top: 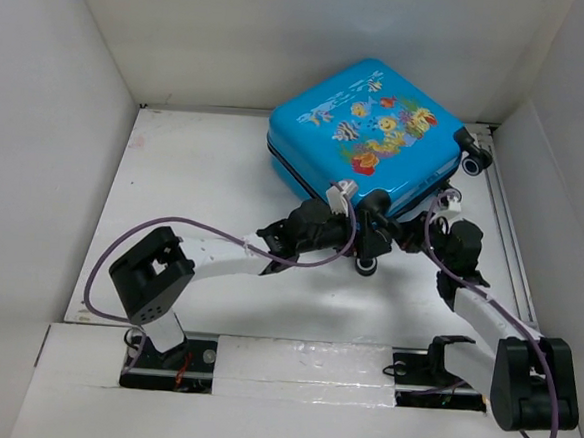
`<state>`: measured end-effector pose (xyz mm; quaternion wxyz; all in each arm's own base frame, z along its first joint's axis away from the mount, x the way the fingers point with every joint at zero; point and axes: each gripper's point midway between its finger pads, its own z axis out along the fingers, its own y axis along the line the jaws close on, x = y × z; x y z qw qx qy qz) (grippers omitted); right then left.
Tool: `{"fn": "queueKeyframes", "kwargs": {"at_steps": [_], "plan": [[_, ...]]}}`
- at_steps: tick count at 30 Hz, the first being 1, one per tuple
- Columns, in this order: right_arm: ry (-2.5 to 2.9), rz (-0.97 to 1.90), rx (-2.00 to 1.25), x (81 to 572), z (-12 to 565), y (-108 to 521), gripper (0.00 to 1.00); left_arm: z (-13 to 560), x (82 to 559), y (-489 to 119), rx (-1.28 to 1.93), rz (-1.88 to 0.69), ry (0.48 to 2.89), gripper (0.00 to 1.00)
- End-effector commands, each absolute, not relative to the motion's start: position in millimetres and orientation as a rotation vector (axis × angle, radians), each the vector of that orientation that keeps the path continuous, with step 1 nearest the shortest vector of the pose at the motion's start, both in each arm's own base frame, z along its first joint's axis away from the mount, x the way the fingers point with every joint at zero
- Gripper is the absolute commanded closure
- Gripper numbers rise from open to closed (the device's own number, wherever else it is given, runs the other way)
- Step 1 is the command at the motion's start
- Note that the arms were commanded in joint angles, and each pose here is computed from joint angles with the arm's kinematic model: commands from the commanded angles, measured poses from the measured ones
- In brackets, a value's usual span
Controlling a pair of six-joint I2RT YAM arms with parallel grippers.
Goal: Pack the luggage
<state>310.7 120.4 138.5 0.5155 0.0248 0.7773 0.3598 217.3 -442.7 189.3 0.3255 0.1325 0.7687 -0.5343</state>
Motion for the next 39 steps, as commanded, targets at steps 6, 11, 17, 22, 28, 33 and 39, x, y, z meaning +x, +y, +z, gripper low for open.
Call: {"fn": "queueKeyframes", "kwargs": {"at_steps": [6, 11, 17, 22, 28, 33, 39], "plan": [[1.666, 0.963, -0.156, 294.6, 191.5, 167.2, 1.0, 230.4, 236.6, -469.3, 0.304, -1.456, 1.864, 0.18], [1.673, 0.941, -0.145, 289.0, 191.5, 166.9, 1.0, 242.4, 239.9, -474.4, 0.303, -1.47, 1.835, 0.44], [1.63, 0.999, -0.098, 267.8, 189.6, 182.4, 1.0, 272.8, 243.0, -489.6, 0.312, -1.533, 1.788, 0.93], [1.566, 1.097, -0.115, 237.7, 196.3, 218.7, 1.0, 299.3, 245.5, -502.6, 0.314, -1.597, 1.738, 1.0], [1.391, 1.199, 0.048, 211.6, 227.6, 228.9, 1.0, 303.6, 251.3, -505.6, 0.268, -1.683, 1.735, 1.0], [1.466, 0.986, 0.006, 225.2, 229.3, 222.2, 1.0, 307.4, 235.7, -490.1, 0.304, -1.734, 1.717, 0.86], [1.477, 0.924, -0.057, 240.6, 224.6, 196.7, 1.0, 294.6, 226.6, -446.4, 0.296, -1.65, 1.709, 0.08]]}}
